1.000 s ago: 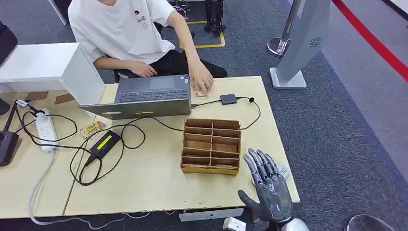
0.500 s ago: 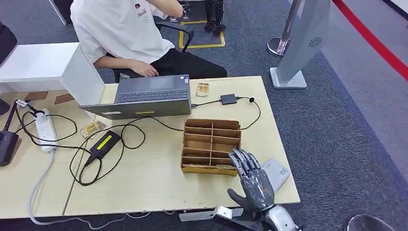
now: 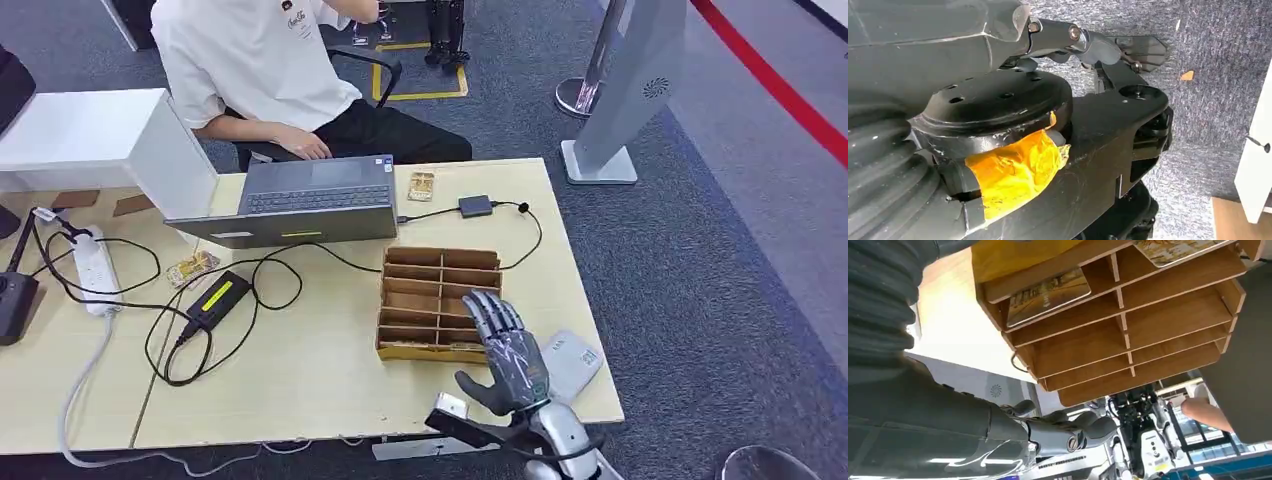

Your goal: Pass the card to the sensor for recognition and then transmit it.

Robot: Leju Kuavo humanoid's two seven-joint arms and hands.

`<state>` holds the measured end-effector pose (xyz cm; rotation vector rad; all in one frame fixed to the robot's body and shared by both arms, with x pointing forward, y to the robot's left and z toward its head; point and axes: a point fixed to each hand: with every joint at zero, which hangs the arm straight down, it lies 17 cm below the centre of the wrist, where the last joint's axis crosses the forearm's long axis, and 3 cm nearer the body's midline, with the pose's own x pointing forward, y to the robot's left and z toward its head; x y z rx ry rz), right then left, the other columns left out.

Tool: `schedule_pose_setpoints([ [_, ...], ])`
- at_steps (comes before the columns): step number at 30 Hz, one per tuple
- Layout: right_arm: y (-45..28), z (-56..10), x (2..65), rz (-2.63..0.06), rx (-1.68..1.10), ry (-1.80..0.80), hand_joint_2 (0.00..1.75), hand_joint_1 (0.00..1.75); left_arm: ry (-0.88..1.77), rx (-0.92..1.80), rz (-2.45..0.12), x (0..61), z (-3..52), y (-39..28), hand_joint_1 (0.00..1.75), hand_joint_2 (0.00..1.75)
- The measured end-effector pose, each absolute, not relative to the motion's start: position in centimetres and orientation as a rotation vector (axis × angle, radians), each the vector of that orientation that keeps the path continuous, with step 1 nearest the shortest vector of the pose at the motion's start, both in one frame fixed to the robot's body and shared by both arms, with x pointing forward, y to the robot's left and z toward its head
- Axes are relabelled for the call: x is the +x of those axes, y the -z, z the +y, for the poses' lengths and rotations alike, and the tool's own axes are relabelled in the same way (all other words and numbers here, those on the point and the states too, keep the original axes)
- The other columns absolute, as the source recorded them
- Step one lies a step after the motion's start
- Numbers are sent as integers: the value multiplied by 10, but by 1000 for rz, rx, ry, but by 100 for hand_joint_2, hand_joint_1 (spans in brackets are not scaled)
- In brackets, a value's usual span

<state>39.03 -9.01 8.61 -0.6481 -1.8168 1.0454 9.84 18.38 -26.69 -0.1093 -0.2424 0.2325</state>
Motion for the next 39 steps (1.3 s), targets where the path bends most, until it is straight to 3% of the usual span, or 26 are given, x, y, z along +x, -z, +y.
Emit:
schedule_pose_setpoints([
  [39, -65, -90, 398, -1759, -672, -1077, 175, 0, -229, -110, -246, 98, 182, 267, 0, 175],
])
